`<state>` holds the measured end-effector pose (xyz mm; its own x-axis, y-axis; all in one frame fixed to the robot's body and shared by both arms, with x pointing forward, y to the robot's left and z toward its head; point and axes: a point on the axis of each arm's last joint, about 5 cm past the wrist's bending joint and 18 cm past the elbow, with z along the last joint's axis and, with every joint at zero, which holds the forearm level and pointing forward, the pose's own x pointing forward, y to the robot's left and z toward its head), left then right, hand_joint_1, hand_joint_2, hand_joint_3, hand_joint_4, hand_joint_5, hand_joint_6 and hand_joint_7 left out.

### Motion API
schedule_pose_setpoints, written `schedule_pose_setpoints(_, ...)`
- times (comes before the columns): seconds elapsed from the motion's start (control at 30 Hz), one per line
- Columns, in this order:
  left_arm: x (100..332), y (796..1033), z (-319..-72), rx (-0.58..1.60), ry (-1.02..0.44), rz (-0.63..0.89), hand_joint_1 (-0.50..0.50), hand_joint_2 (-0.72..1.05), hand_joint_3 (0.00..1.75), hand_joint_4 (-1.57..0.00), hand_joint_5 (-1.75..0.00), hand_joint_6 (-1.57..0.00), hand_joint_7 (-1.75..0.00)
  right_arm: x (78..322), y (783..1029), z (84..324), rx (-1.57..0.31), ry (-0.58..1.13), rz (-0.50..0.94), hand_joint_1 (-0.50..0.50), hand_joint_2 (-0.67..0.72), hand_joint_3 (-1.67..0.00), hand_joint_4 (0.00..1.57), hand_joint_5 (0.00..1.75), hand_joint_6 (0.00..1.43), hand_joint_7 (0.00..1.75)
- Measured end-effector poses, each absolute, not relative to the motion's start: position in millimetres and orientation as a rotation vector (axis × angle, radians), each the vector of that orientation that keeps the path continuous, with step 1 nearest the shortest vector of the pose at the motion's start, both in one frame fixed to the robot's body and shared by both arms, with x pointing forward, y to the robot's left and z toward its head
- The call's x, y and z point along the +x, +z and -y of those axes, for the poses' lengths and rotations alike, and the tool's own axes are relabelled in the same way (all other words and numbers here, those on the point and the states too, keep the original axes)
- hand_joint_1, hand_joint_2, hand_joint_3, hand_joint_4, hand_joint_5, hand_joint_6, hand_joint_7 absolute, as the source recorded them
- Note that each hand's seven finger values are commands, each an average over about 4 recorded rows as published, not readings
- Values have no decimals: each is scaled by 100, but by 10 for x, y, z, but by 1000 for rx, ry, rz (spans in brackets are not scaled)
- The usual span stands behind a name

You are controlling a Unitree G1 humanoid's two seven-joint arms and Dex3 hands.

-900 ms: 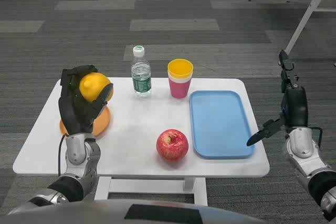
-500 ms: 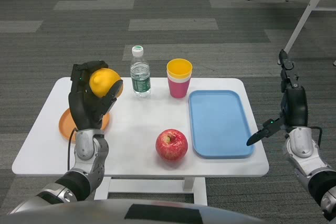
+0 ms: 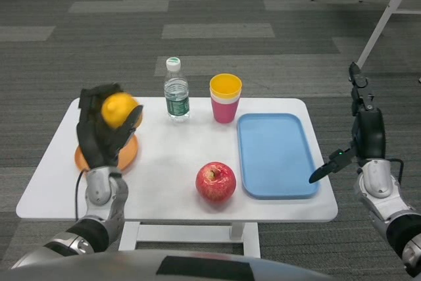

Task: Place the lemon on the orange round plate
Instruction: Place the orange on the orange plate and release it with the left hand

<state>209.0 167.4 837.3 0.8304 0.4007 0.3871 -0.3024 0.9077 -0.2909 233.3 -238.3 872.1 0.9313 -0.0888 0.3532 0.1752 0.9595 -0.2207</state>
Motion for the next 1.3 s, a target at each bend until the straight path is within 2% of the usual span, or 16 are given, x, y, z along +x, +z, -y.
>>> schedule_pose_setpoints(0.1,2039,8272,-1765,-189,437,389,-50,96,9,0,-113,-115,-161,2332,8718,2384,-254,-136,346,-46,60,0,23,0,0,0)
schedule_pose_setpoints(0.27,2052,8173,-1869,-137,513,270,-50,96,9,0,-113,-103,-157,2330,8716,2385,-255,-135,345,-46,60,0,23,0,0,0)
schedule_pose_setpoints(0.43,2088,8119,-1894,-104,534,151,-50,96,9,0,-113,-101,-154,2329,8716,2385,-255,-135,345,-46,60,0,23,0,0,0)
schedule_pose_setpoints(0.5,2102,8107,-1892,-96,531,114,-50,91,9,0,-113,-92,-150,2329,8715,2385,-255,-135,345,-46,60,0,23,0,0,0)
schedule_pose_setpoints(0.53,2105,8103,-1888,-91,521,103,-50,89,9,0,-113,-81,-147,2329,8715,2385,-255,-135,345,-46,60,0,23,0,0,0)
schedule_pose_setpoints(0.57,2109,8100,-1883,-81,504,93,-50,87,9,0,-110,-64,-136,2329,8715,2385,-255,-135,345,-46,60,0,23,0,0,0)
schedule_pose_setpoints(0.63,2114,8092,-1875,-49,459,72,-50,87,9,0,-95,-33,-112,2329,8715,2385,-255,-135,345,-46,60,0,23,0,0,0)
schedule_pose_setpoints(0.7,2124,8083,-1873,-28,434,42,-50,83,7,0,-82,-17,-93,2329,8715,2385,-255,-135,345,-46,60,0,24,0,0,0)
schedule_pose_setpoints(0.87,2129,8046,-1891,-26,448,-50,-50,78,7,0,-82,-5,-73,2329,8715,2384,-255,-135,345,-46,60,0,24,0,0,0)
schedule_pose_setpoints(1.0,2131,8019,-1925,13,427,-128,-50,105,0,0,-82,0,-59,2329,8715,2384,-255,-134,344,-46,60,0,26,0,0,0)
schedule_pose_setpoints(1.13,2127,8011,-1947,5,451,-148,-50,105,4,0,-72,0,-56,2329,8715,2384,-255,-134,344,-46,60,0,24,0,0,0)
schedule_pose_setpoints(1.3,2122,8008,-1951,-7,469,-150,-50,105,7,0,-77,0,-52,2329,8715,2384,-255,-134,344,-46,60,0,26,0,0,0)
